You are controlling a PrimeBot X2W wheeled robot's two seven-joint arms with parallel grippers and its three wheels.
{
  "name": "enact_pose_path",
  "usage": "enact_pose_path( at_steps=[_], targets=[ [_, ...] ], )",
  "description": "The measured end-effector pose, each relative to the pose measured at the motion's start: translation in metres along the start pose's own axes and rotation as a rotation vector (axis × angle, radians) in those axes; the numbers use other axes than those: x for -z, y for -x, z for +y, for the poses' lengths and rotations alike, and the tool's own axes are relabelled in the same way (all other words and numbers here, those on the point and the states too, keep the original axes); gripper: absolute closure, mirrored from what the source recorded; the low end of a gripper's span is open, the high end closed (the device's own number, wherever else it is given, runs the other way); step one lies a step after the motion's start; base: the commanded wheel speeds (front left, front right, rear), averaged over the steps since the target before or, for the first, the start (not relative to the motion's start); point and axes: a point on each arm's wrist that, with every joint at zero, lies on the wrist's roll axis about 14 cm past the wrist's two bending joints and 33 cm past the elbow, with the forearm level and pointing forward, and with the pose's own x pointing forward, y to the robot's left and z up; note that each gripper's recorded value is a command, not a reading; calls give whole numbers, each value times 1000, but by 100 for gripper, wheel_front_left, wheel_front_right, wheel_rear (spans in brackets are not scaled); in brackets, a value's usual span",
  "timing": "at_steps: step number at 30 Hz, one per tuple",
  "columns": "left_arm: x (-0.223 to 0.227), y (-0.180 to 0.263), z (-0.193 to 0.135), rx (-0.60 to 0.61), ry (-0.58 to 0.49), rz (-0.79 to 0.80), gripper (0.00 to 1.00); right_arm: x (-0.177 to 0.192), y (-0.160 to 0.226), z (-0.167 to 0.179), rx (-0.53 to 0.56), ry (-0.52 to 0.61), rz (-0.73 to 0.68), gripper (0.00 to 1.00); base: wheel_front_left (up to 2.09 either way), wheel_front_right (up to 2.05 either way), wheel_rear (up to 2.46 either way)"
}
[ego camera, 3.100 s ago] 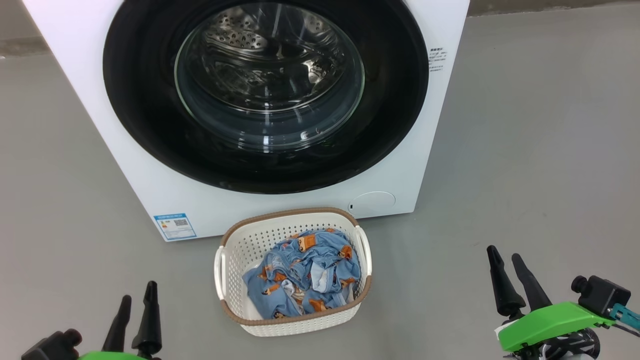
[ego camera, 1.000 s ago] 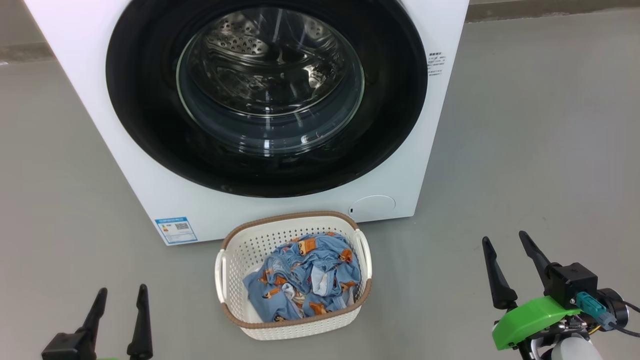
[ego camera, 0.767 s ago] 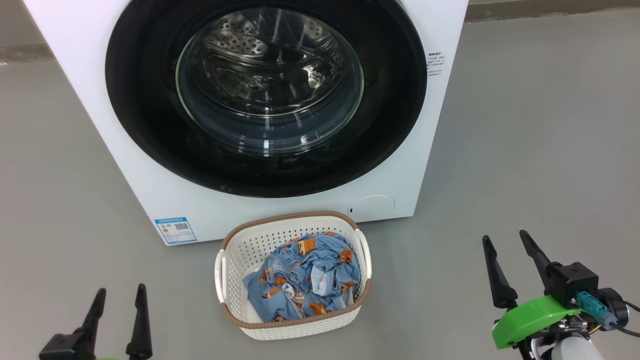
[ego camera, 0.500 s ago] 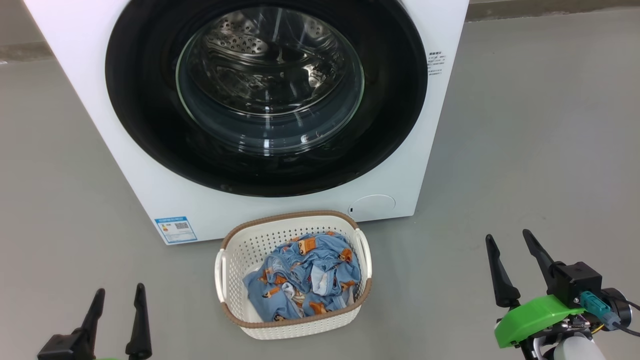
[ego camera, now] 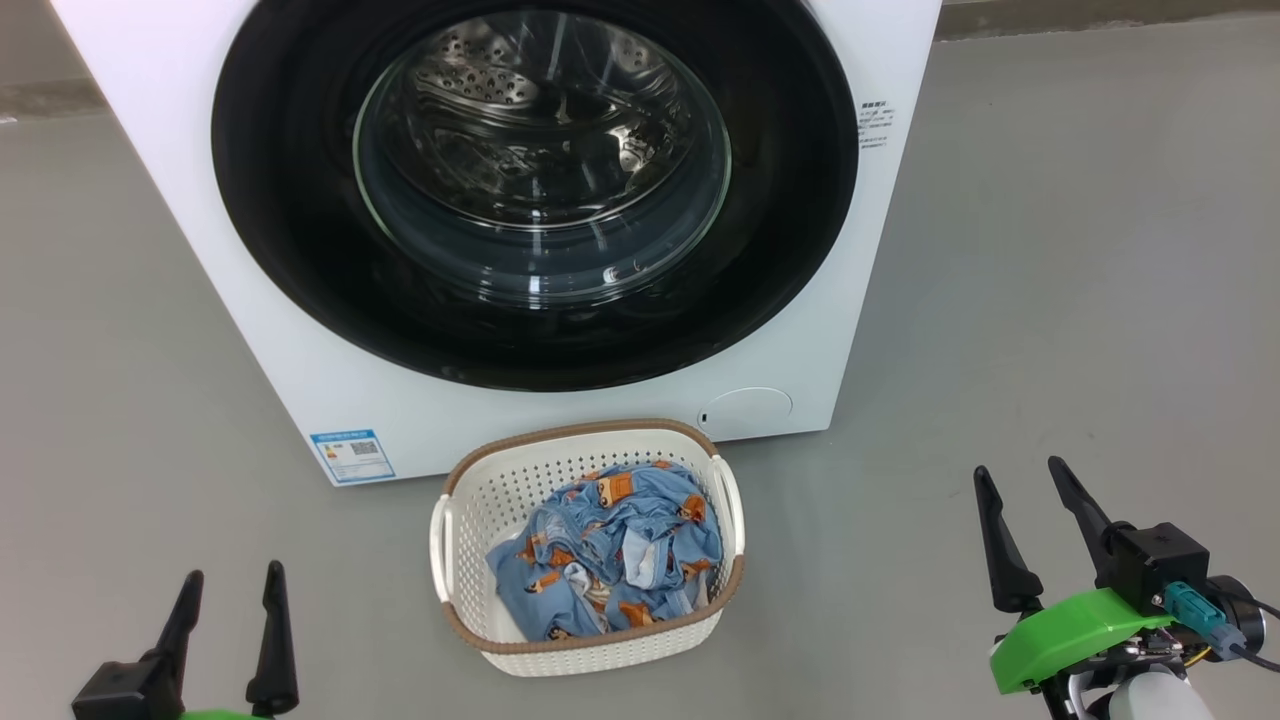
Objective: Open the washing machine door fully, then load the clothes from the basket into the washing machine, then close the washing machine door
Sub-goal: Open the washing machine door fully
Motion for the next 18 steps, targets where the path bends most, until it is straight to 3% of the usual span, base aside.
enact_pose_path(
  at_steps=[8, 18],
  targets=[
    [0, 0, 3, -8, -8, 1, 0, 1, -1, 1, 0, -8, 3, 0, 71, 71, -141],
    [-3, -1, 4, -11, -4, -9, 0, 2, -1, 2, -1, -15, 4, 0, 119, 119, -239]
  ],
)
